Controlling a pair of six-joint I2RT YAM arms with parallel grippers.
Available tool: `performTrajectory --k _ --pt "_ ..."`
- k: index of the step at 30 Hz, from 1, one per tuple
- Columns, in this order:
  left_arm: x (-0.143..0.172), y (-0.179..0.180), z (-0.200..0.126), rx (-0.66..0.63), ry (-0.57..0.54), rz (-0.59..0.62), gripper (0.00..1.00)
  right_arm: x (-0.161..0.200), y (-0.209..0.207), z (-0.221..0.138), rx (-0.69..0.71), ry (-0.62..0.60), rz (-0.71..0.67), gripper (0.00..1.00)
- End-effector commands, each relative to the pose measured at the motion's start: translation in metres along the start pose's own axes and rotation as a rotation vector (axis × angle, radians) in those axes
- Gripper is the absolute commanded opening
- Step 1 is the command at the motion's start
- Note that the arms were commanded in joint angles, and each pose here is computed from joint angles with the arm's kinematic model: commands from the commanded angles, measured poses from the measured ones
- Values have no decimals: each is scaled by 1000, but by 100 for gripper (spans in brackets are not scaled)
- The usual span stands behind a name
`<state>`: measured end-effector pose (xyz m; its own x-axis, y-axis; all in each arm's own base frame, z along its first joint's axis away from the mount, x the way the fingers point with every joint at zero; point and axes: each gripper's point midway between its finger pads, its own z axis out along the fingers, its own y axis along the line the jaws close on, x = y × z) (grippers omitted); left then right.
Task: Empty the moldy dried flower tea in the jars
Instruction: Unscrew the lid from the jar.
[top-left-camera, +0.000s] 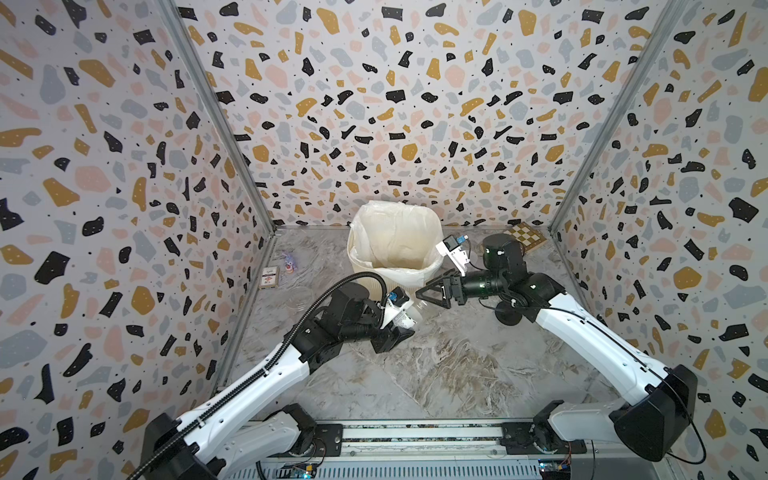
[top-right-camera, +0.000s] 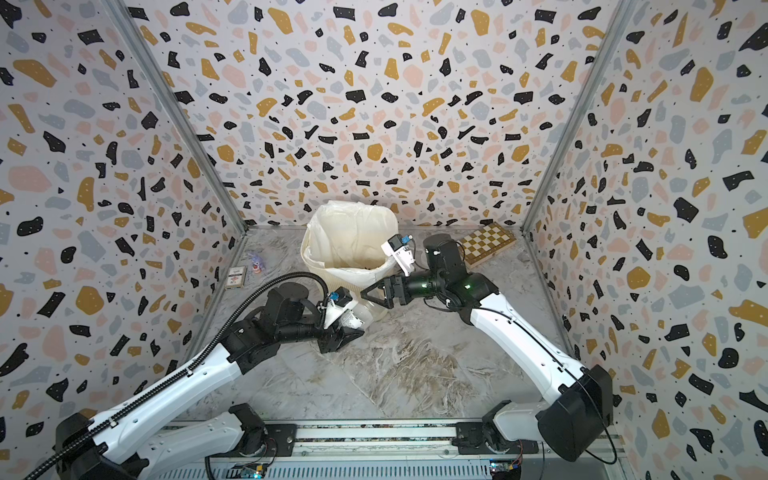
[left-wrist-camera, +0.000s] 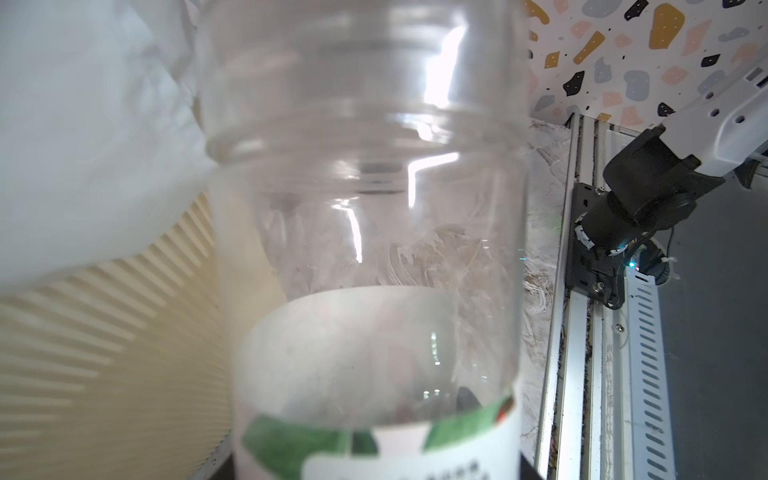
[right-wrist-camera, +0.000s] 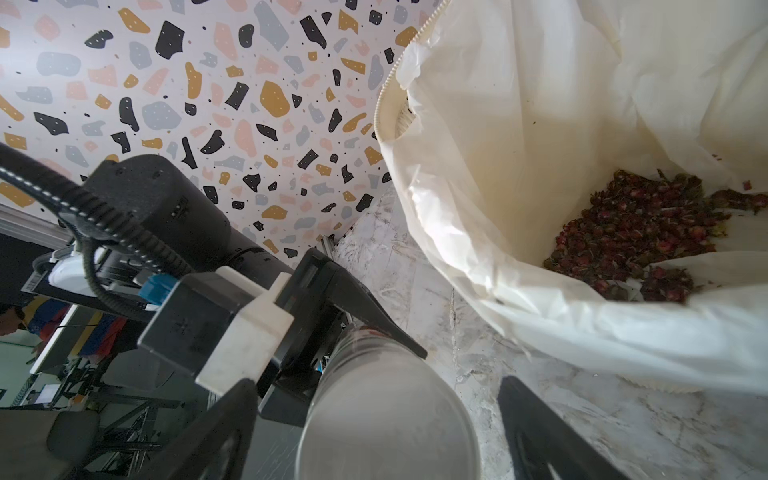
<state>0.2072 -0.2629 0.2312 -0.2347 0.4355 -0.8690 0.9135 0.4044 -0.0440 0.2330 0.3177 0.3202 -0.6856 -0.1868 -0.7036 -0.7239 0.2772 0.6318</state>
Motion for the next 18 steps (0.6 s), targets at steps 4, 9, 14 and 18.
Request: performTrajectory --k 4,9,14,18 --pt "-21 7 -8 -57 -80 37 56 -5 6 2 41 3 -12 84" --pt "-26 4 -12 -46 -101 27 56 -3 6 1 48 6 -18 79" --pt "-31 -7 -13 13 -114 21 56 -3 14 -3 30 1 -69 69" --pt "-36 -27 -18 124 -128 41 56 -1 33 -9 -50 -8 -166 63"
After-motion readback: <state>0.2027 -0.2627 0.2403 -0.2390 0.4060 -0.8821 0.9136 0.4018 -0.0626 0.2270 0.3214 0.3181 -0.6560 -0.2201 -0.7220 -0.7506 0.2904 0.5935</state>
